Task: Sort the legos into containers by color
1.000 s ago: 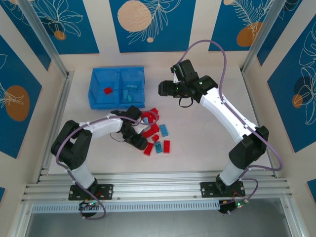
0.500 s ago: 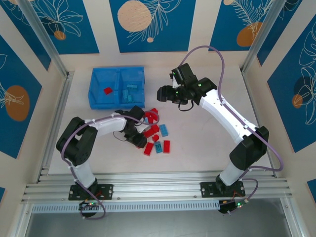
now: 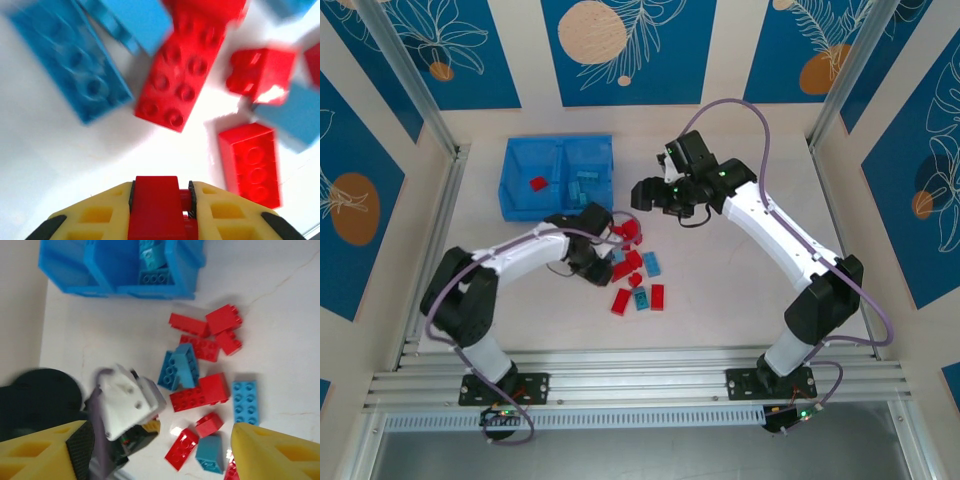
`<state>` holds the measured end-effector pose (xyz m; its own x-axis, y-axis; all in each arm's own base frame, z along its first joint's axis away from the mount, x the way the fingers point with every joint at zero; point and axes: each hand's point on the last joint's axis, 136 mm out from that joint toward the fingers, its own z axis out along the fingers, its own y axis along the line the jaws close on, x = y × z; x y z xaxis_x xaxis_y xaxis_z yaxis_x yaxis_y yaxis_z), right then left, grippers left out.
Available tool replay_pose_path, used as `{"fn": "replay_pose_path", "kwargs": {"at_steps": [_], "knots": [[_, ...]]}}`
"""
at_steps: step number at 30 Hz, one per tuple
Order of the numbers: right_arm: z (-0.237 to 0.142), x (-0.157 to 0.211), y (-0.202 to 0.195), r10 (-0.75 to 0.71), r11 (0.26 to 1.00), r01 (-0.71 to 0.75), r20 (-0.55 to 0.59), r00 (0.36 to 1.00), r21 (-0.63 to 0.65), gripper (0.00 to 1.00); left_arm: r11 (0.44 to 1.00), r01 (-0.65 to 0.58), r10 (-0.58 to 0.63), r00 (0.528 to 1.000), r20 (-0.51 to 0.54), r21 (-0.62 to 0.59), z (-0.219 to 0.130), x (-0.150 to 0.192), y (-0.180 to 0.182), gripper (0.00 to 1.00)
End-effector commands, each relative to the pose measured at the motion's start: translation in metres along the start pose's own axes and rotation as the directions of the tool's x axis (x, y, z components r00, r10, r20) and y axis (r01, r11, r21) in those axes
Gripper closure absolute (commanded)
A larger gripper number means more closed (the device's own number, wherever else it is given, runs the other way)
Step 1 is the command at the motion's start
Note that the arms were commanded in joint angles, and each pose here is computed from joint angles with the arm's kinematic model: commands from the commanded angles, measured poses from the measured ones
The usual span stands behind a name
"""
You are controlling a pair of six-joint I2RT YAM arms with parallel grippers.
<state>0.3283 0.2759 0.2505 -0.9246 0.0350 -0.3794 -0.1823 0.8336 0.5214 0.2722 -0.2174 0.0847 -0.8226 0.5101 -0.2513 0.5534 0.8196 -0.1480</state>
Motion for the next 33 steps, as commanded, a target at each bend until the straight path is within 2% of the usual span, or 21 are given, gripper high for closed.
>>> {"fn": "replay_pose_path", "kwargs": {"at_steps": [1,3,6,10,12,17,20,24,26,30,33], "knots": [[0.005,0.019,0.012,0.019,0.998,-0.024,-0.071,0.997,-0.062,0.26,0.984,0.139,-0.11,0.967,0.229,-0.113,-0.085,-0.044,0.043,0.82],[0.008,0.016,0.012,0.025,0.998,-0.028,-0.061,0.998,-0.059,0.26,0.955,0.244,-0.182,0.931,0.316,-0.168,-0.113,-0.058,0.075,0.82],[0.01,0.01,0.013,0.029,0.998,-0.032,-0.047,0.998,-0.062,0.26,0.865,0.442,-0.324,0.853,0.408,-0.238,-0.139,-0.065,0.138,0.82],[0.009,0.004,0.016,0.014,0.998,-0.017,-0.036,0.999,-0.066,0.26,0.69,0.67,-0.509,0.719,0.474,-0.274,-0.14,-0.058,0.218,0.82],[0.008,0.002,0.015,0.011,0.998,-0.013,-0.029,1.0,-0.064,0.26,0.642,0.721,-0.561,0.673,0.482,-0.26,-0.13,-0.06,0.243,0.82],[0.002,-0.001,0.016,0.008,0.998,-0.009,-0.015,1.0,-0.06,0.26,0.621,0.734,-0.585,0.668,0.46,-0.276,-0.098,-0.09,0.283,0.78],[-0.003,-0.002,0.015,0.014,0.998,-0.014,-0.004,1.0,-0.054,0.26,0.604,0.738,-0.589,0.668,0.454,-0.302,-0.086,-0.105,0.302,0.69],[-0.008,0.003,0.014,0.03,0.998,-0.03,-0.001,1.0,-0.048,0.26,0.57,0.765,-0.628,0.641,0.441,-0.299,-0.076,-0.108,0.323,0.6],[-0.009,0.005,0.013,0.027,0.999,-0.027,0.005,1.0,-0.04,0.26,0.571,0.771,-0.626,0.631,0.459,-0.282,-0.082,-0.112,0.328,0.51],[-0.006,0.011,0.009,0.036,0.999,-0.036,-0.001,0.999,-0.024,0.26,0.602,0.76,-0.601,0.633,0.488,-0.244,-0.107,-0.119,0.321,0.49],[0.006,0.016,0.01,0.05,0.999,-0.05,-0.021,0.999,-0.006,0.26,0.631,0.758,-0.606,0.614,0.506,-0.165,-0.134,-0.119,0.296,0.49]]}}
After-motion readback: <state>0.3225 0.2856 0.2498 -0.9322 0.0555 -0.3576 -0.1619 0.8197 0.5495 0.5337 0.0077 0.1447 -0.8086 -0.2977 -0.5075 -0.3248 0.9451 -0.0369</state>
